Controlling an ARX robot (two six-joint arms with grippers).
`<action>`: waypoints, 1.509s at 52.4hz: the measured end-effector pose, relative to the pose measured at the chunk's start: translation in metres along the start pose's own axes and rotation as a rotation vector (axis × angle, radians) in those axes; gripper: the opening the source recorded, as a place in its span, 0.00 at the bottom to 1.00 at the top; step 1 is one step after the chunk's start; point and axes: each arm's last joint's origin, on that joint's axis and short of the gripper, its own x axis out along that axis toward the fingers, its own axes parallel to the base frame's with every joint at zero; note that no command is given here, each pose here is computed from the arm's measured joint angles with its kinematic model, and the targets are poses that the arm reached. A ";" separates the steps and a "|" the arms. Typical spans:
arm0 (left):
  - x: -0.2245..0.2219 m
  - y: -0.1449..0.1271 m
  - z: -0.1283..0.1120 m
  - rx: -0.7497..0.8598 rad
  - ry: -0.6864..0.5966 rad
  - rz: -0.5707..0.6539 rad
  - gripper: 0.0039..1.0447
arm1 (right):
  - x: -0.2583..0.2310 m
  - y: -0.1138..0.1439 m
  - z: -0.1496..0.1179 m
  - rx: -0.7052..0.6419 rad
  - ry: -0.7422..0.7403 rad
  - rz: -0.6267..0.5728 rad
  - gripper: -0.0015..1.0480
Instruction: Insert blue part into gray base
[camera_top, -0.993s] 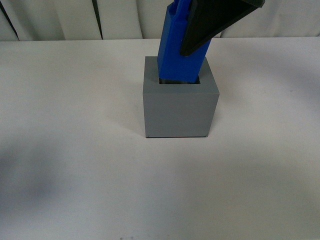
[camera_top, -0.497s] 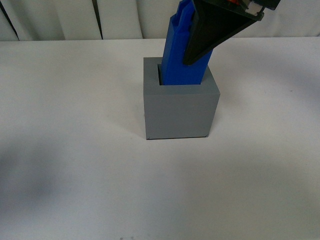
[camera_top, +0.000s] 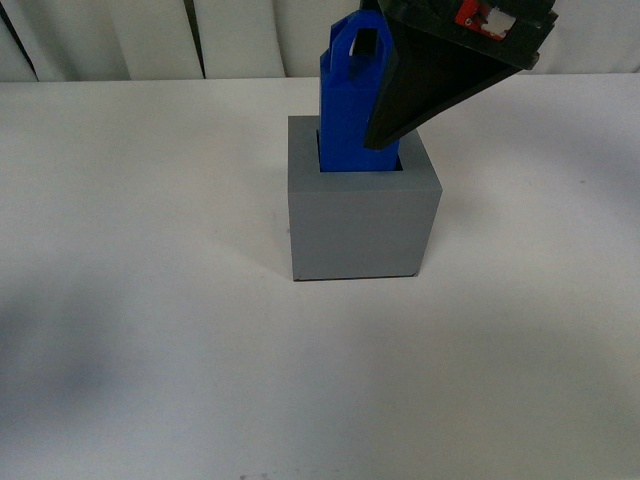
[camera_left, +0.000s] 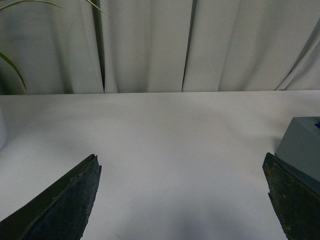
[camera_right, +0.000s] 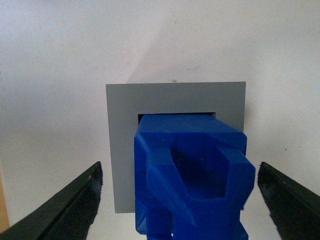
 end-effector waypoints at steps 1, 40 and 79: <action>0.000 0.000 0.000 0.000 0.000 0.000 0.94 | 0.000 0.000 0.000 0.001 -0.002 0.000 0.89; 0.000 0.000 0.000 0.000 0.000 0.000 0.94 | -0.081 0.050 -0.070 0.128 -0.348 -0.111 0.93; 0.000 0.000 0.000 0.000 0.000 0.000 0.94 | -0.053 0.118 -0.144 0.582 -0.441 -0.786 0.77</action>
